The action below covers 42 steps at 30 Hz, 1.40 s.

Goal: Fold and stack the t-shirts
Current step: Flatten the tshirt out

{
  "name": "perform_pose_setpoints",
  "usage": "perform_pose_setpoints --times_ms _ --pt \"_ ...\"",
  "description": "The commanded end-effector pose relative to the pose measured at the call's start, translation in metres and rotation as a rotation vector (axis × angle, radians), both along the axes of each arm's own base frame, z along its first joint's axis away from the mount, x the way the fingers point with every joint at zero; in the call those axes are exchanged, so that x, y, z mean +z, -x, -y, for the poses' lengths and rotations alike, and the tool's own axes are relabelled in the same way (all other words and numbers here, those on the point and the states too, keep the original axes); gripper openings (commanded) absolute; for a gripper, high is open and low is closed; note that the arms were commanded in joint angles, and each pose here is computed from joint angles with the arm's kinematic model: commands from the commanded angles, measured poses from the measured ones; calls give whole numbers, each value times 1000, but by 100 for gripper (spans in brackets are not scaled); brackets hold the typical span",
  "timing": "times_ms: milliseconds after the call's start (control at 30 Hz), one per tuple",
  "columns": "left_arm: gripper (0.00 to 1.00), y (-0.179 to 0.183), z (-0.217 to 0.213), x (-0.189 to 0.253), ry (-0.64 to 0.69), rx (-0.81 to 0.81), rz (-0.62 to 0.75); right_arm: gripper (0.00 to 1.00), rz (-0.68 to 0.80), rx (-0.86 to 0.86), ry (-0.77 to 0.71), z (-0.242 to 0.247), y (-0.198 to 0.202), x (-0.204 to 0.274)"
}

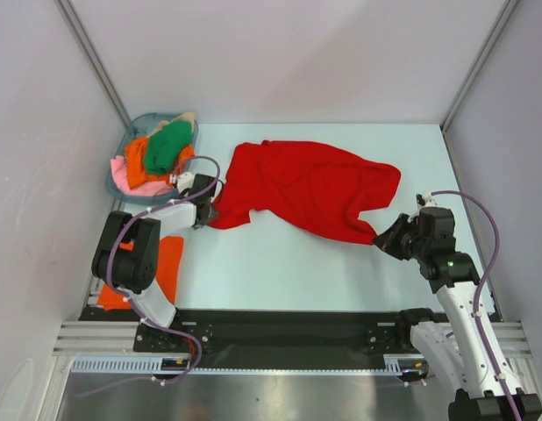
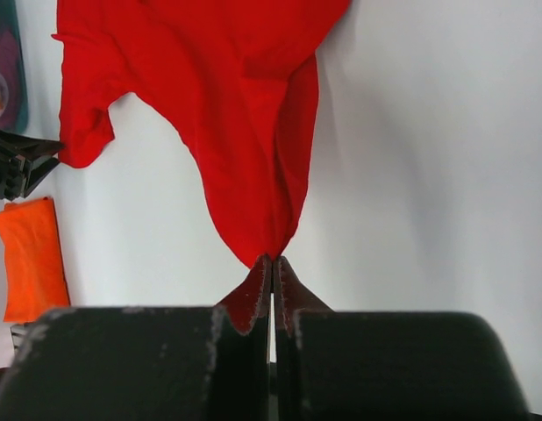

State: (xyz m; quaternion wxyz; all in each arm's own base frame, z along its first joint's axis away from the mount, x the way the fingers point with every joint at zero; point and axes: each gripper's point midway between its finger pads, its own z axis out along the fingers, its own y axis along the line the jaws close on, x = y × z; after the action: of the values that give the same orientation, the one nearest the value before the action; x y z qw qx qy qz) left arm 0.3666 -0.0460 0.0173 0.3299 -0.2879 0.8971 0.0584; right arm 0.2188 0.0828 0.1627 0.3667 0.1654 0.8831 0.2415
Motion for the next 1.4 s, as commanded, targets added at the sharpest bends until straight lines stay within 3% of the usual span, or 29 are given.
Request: perform_pose_setpoints --times_ms 0,167,433,467,533,600,633,900,1067,1367 --pt "41 -6 -3 1 26 36 -6 0 66 14 3 0 -4 24" --pt "33 -8 -4 -3 43 46 -17 0 75 7 -2 2 -4 29" --pt "32 -7 -6 -1 48 59 9 0 81 -1 -1 4 -5 34" --pt "24 -7 -7 1 43 59 16 0 82 -1 -1 4 -5 35" --pt "23 -9 -9 8 34 61 36 0 79 -2 -5 4 -6 35" --pt "4 -11 -12 11 10 51 39 0 80 0 -7 4 -6 35" --pt "0 -13 -12 14 8 51 43 0 75 0 -13 3 -6 35" --pt "0 -11 3 43 28 -18 83 0 104 -27 -8 7 -13 50" --pt "0 -8 23 111 43 -86 220 0 145 -89 32 22 -26 85" --pt "0 27 21 348 73 -257 797 0 354 -262 180 69 -40 185"
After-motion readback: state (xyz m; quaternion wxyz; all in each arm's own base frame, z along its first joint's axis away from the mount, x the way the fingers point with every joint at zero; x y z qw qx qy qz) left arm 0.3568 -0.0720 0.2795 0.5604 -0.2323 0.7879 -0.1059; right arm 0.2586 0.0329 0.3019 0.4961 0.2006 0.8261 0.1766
